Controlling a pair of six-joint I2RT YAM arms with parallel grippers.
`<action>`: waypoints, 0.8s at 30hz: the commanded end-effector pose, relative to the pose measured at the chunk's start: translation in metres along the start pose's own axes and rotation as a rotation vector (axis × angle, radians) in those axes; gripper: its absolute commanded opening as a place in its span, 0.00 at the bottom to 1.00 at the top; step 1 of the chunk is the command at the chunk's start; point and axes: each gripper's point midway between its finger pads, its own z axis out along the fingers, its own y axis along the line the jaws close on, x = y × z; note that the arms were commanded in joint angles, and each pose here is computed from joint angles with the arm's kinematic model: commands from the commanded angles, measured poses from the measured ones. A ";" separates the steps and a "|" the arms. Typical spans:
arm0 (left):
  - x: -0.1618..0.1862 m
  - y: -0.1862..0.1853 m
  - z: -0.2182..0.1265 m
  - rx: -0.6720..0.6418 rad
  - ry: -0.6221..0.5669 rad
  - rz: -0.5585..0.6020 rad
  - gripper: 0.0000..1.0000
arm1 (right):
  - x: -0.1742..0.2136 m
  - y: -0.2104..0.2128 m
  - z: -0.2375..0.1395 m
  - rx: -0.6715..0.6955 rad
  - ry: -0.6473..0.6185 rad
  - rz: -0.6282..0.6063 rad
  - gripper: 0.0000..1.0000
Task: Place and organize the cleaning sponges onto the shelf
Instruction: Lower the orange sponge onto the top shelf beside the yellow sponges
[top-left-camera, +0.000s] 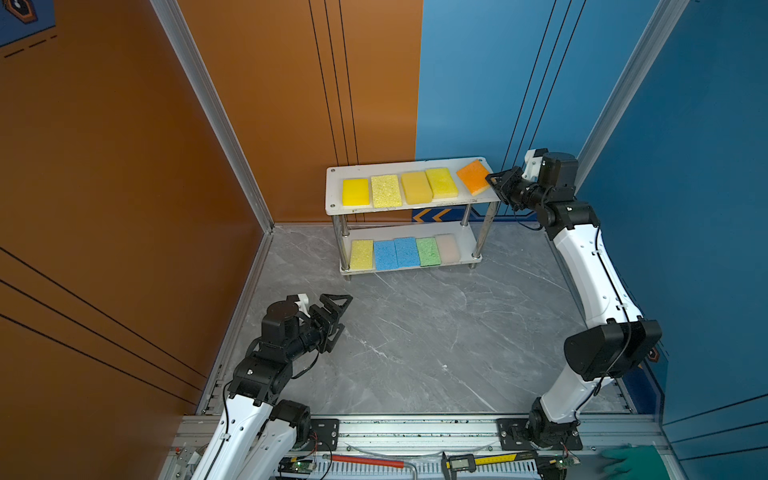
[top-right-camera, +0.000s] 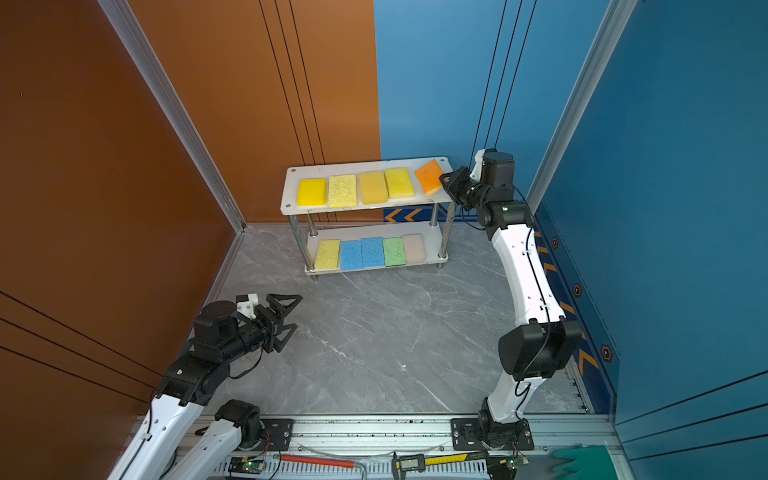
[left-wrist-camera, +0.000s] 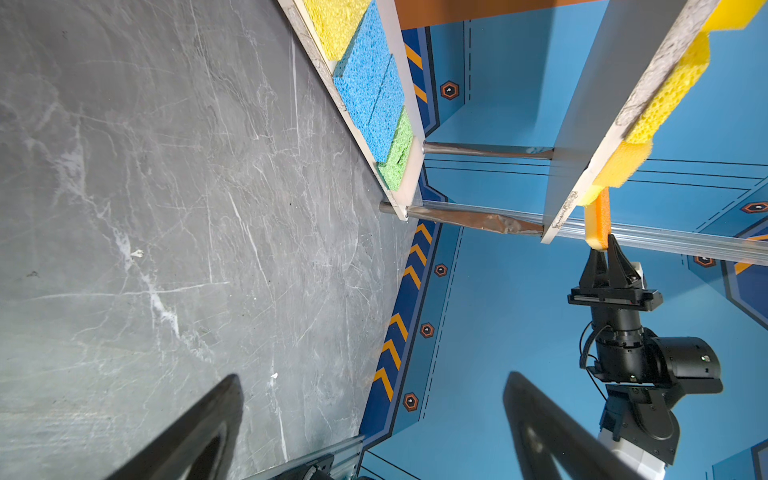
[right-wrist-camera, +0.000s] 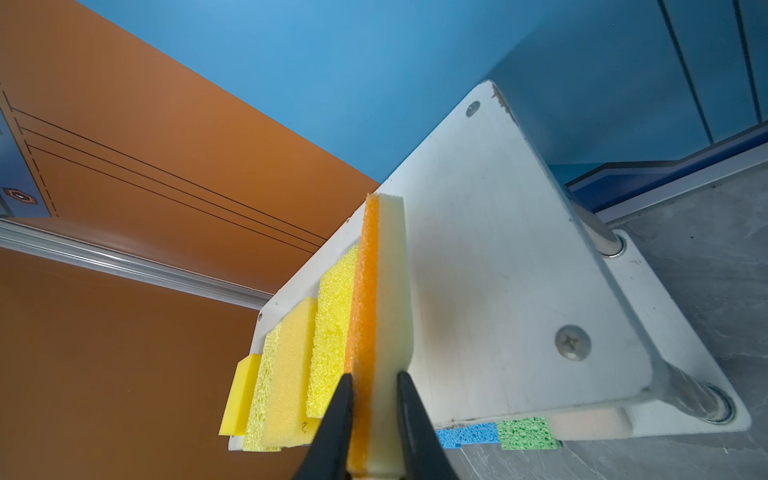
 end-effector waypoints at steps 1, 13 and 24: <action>0.004 0.000 -0.005 0.002 0.021 0.012 0.98 | -0.005 0.007 -0.002 0.001 -0.025 -0.033 0.19; 0.004 0.004 -0.012 0.003 0.025 -0.004 0.98 | 0.002 0.005 0.007 0.018 -0.020 -0.029 0.19; 0.002 0.006 -0.013 0.003 0.026 -0.017 0.98 | 0.004 -0.004 0.015 0.042 -0.021 -0.024 0.18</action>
